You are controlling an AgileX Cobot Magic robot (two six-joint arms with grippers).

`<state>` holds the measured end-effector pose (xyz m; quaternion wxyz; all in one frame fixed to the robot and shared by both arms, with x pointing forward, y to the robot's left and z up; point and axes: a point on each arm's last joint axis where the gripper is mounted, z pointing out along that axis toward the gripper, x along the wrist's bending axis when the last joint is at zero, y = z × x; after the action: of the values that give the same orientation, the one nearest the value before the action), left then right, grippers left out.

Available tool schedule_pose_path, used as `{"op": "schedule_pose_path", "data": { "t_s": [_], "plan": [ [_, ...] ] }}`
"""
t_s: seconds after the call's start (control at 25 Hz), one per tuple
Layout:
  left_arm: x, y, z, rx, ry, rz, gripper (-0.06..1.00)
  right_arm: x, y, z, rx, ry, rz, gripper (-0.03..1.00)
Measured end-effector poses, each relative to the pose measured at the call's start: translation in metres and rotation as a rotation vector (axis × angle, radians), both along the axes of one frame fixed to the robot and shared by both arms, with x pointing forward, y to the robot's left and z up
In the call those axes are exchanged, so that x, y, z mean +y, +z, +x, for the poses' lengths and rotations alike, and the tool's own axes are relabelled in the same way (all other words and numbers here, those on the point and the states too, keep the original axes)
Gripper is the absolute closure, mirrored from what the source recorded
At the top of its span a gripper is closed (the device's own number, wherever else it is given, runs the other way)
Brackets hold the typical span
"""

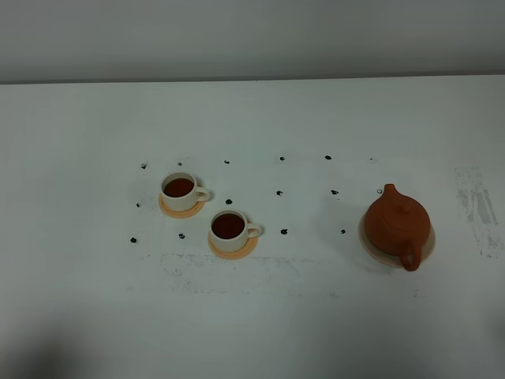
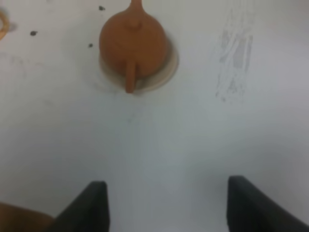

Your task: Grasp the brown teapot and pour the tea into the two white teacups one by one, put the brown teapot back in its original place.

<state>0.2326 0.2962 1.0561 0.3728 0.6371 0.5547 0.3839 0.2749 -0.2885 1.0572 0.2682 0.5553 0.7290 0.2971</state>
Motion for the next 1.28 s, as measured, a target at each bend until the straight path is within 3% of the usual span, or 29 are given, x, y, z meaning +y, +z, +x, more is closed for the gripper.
{"op": "schedule_pose_path", "data": {
  "t_s": [0.68, 1.28],
  "plan": [
    [0.0, 0.0, 0.0, 0.0, 0.0, 0.0, 0.58, -0.003, -0.01, -0.012, -0.056, -0.043, -0.008, 0.46],
    [0.0, 0.0, 0.0, 0.0, 0.0, 0.0, 0.58, -0.004, -0.008, -0.032, -0.19, -0.043, 0.0, 0.46]
  ]
}}
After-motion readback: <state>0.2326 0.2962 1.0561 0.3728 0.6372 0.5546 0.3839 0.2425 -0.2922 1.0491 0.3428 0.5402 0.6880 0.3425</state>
